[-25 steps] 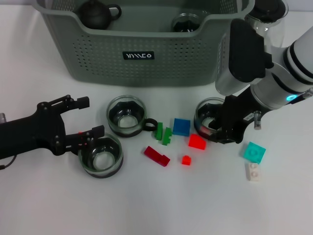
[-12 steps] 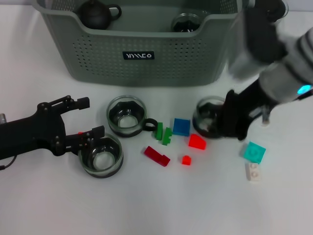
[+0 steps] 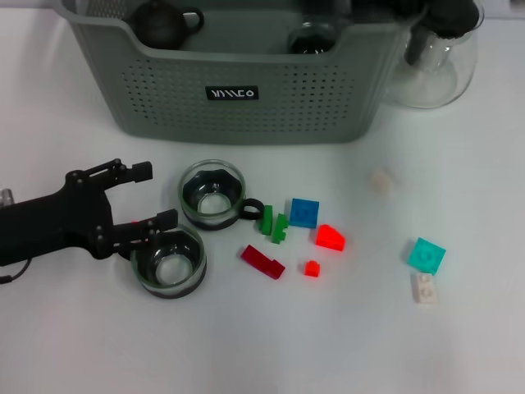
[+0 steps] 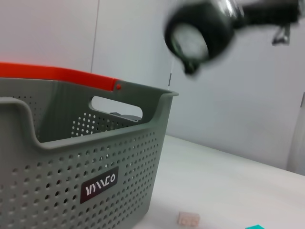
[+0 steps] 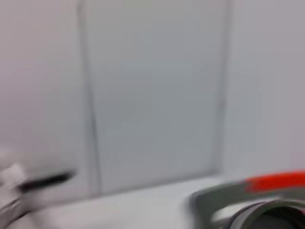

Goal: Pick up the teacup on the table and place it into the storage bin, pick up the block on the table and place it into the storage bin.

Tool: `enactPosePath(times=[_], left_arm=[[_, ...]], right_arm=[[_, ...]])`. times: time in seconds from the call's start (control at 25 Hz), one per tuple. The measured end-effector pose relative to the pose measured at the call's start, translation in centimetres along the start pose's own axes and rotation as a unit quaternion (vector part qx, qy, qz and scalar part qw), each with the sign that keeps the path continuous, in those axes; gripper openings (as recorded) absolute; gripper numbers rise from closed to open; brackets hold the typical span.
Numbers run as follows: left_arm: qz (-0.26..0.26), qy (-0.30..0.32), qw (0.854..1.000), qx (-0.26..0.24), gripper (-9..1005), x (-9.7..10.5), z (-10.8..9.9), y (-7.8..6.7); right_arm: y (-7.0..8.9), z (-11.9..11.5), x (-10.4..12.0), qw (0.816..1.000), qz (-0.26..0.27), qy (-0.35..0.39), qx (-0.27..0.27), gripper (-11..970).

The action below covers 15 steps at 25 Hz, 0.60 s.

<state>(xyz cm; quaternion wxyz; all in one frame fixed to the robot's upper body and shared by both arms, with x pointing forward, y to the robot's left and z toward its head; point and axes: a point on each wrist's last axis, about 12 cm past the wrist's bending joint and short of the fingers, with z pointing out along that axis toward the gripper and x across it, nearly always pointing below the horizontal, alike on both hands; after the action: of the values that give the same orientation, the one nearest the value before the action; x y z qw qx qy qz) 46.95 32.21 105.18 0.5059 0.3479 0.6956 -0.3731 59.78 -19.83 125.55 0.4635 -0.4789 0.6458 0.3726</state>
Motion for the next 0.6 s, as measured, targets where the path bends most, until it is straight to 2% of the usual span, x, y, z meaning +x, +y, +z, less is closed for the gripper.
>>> enactPosePath(times=[0.16,0.36,0.48,0.6], left_arm=[[0.001,-0.001,1.0,0.002,848,-0.1,0.2,0.1],[0.0,-0.001,1.0,-0.001,847,0.0,0.4,0.0],[-0.002,0.0,1.0,-0.004,847,0.1,0.5,0.1],[-0.003,0.0,1.0,-0.005,847,0.1,0.6,0.1]], right_arm=[[-1.9,3.1,-2.1,0.995,0.029,-0.009,0.097,62],[-4.3,9.1,-3.4,0.975,0.067,0.063,0.201,61],[-5.5,12.9,-3.3,0.961,0.082,0.124,0.234,58],[-6.3,15.8,-1.6,0.944,0.094,0.191,0.252,57]])
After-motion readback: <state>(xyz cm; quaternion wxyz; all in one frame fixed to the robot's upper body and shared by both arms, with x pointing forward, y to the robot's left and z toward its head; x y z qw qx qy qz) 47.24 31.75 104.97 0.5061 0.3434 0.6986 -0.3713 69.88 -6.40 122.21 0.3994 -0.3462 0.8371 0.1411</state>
